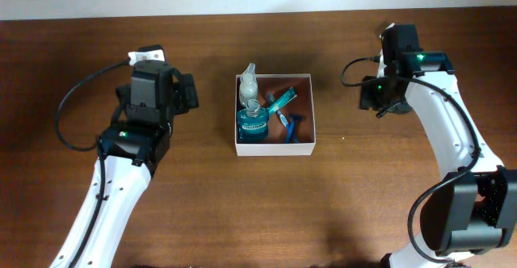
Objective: Pack container
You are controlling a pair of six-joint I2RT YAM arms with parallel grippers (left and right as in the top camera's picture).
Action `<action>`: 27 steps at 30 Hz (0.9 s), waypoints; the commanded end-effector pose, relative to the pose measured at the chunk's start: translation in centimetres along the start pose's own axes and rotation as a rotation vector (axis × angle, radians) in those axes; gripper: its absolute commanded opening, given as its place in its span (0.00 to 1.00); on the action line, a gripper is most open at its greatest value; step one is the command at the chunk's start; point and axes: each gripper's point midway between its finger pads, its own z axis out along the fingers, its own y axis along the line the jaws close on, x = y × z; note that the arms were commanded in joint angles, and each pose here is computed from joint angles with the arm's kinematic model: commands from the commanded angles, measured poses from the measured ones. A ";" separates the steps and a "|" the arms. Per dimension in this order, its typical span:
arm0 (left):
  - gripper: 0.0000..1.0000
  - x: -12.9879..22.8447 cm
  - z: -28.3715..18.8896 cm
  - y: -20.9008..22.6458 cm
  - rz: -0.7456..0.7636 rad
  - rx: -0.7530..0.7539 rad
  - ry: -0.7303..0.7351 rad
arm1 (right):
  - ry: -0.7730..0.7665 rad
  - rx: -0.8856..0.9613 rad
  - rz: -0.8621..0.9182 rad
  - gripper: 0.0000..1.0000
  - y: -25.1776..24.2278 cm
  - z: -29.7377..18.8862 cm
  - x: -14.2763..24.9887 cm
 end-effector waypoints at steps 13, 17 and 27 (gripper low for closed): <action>0.99 -0.7 -0.4 0.3 -0.003 -0.009 -0.020 | -0.359 0.341 0.039 0.99 -5.6 -3.7 -7.7; 0.99 -0.7 -0.4 0.3 -0.003 -0.009 -0.020 | -0.449 0.334 -0.157 0.98 -4.6 -4.5 -10.6; 0.99 -0.7 -0.4 0.3 -0.003 -0.009 -0.020 | -0.576 0.035 -0.226 0.98 -8.7 -5.0 -13.7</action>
